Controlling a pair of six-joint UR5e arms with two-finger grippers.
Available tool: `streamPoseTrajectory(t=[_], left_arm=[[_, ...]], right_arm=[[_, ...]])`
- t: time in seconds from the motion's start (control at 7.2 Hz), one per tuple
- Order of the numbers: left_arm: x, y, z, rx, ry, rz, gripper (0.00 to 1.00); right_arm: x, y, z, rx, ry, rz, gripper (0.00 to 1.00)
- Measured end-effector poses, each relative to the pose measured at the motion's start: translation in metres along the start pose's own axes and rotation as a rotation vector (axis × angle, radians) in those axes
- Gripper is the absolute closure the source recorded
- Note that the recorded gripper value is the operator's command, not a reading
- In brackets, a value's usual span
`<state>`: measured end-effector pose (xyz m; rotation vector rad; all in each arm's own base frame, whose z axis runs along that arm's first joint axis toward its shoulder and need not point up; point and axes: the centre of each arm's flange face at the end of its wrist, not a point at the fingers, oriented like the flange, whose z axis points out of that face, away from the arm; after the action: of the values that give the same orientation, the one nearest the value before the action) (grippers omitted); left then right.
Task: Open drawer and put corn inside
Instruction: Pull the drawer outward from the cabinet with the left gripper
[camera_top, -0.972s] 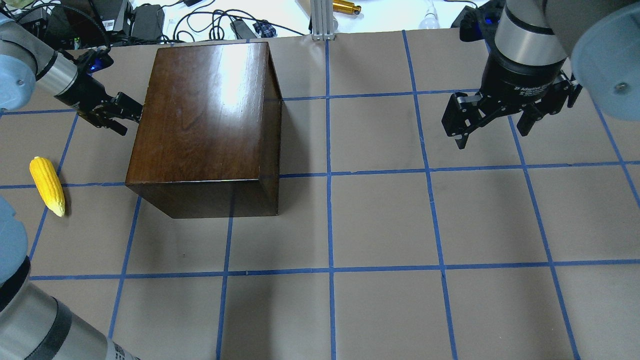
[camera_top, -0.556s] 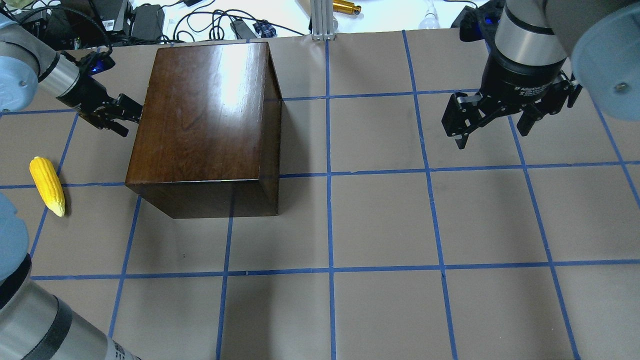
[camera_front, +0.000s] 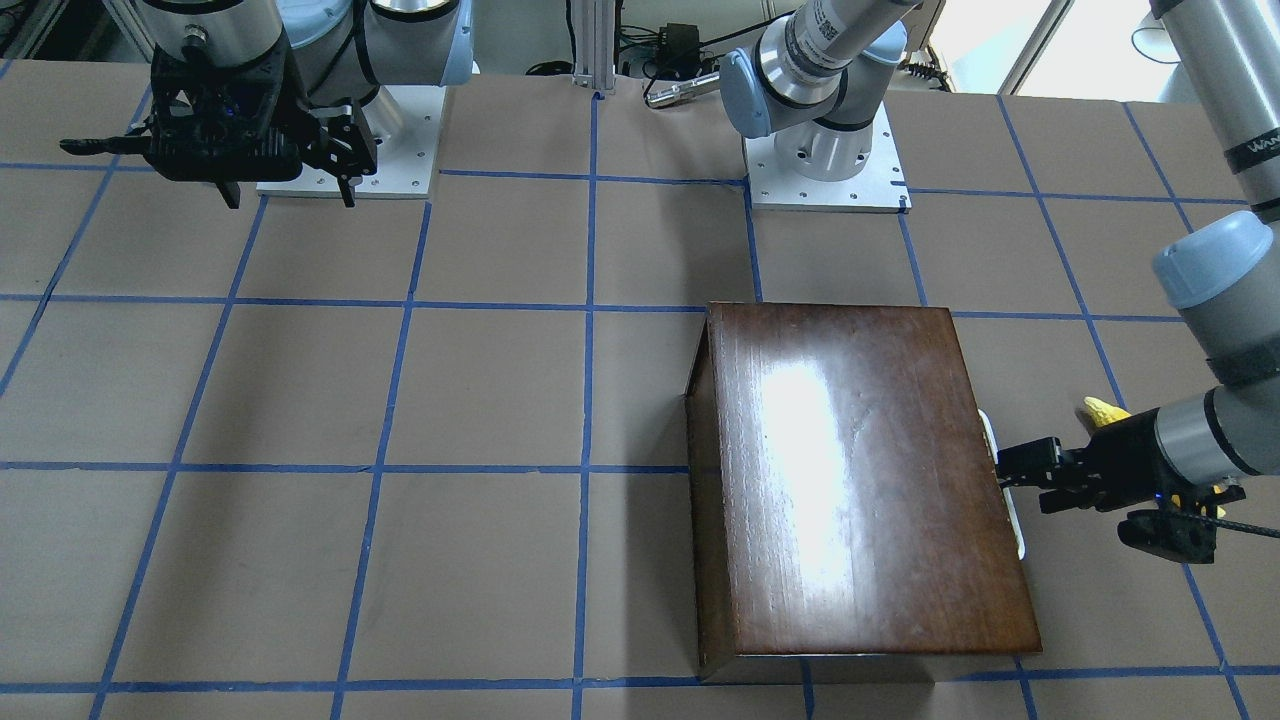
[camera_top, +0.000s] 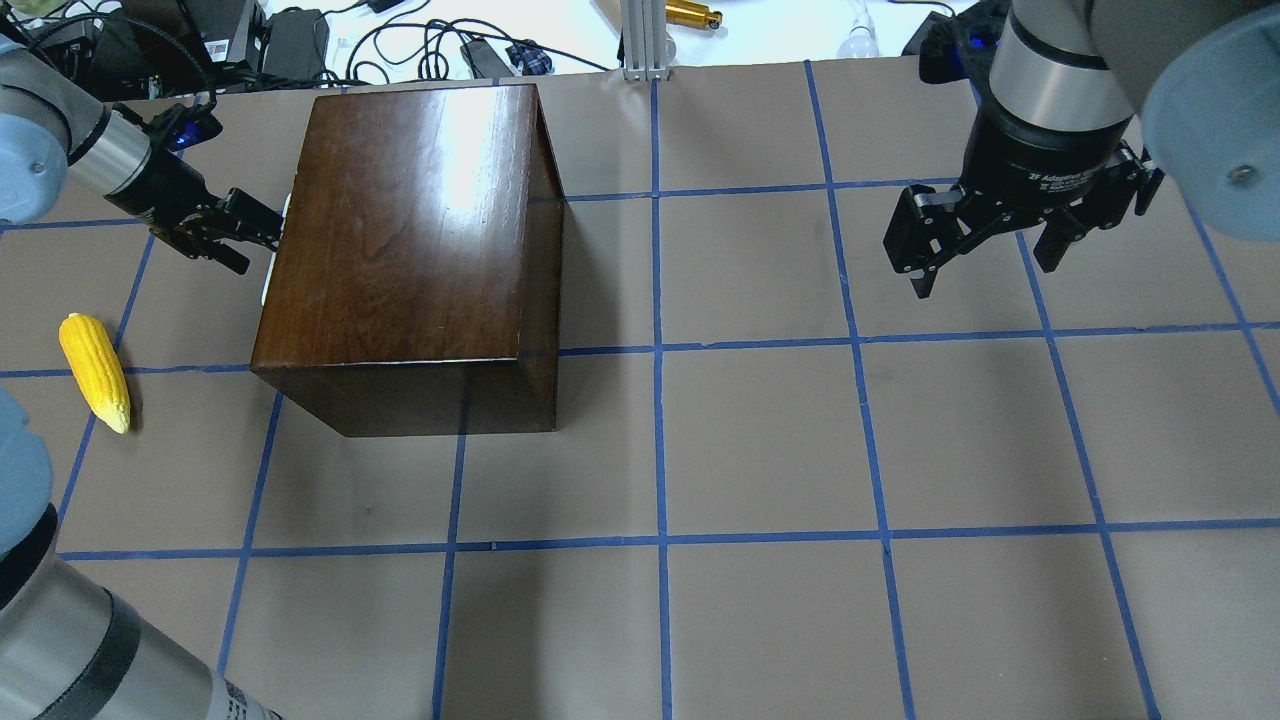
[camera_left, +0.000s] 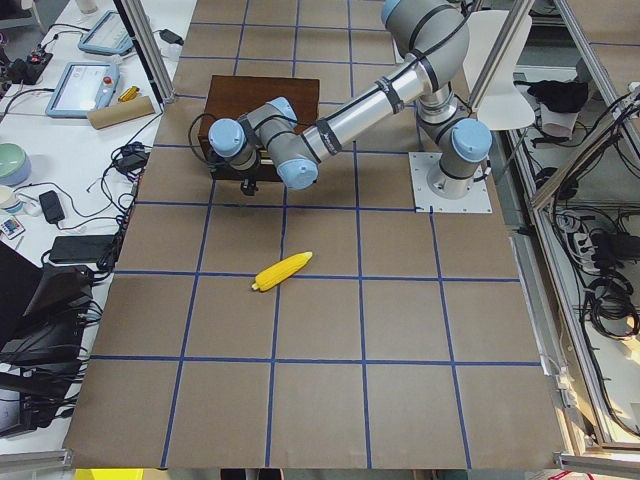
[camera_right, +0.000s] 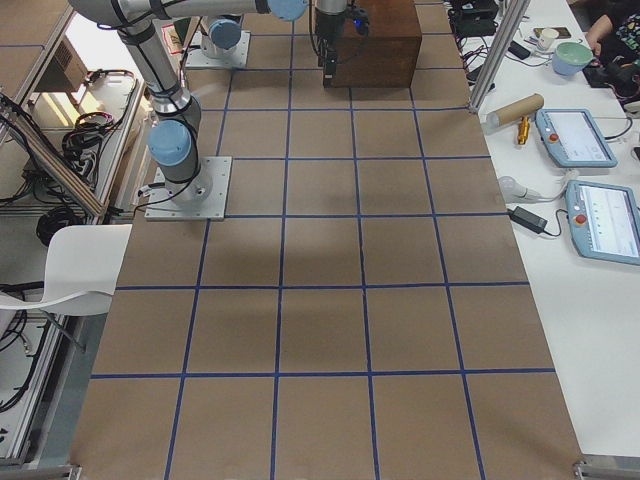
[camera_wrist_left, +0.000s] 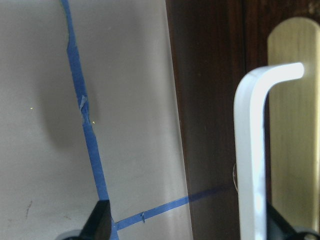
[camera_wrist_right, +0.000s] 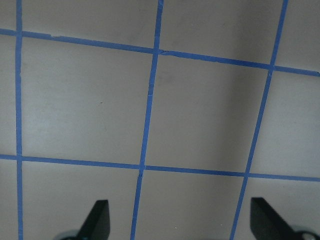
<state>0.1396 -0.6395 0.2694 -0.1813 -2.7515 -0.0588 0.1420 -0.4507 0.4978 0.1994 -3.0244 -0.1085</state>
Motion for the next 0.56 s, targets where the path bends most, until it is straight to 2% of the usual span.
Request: streamPoseTrajectory(t=[0.56], left_arm=[[-0.027,0.012,-0.01,0.005,-0.012,-0.04,0.0]], right_arm=[[0.0,0.0,0.0,0.001,0.0,0.001,0.0]])
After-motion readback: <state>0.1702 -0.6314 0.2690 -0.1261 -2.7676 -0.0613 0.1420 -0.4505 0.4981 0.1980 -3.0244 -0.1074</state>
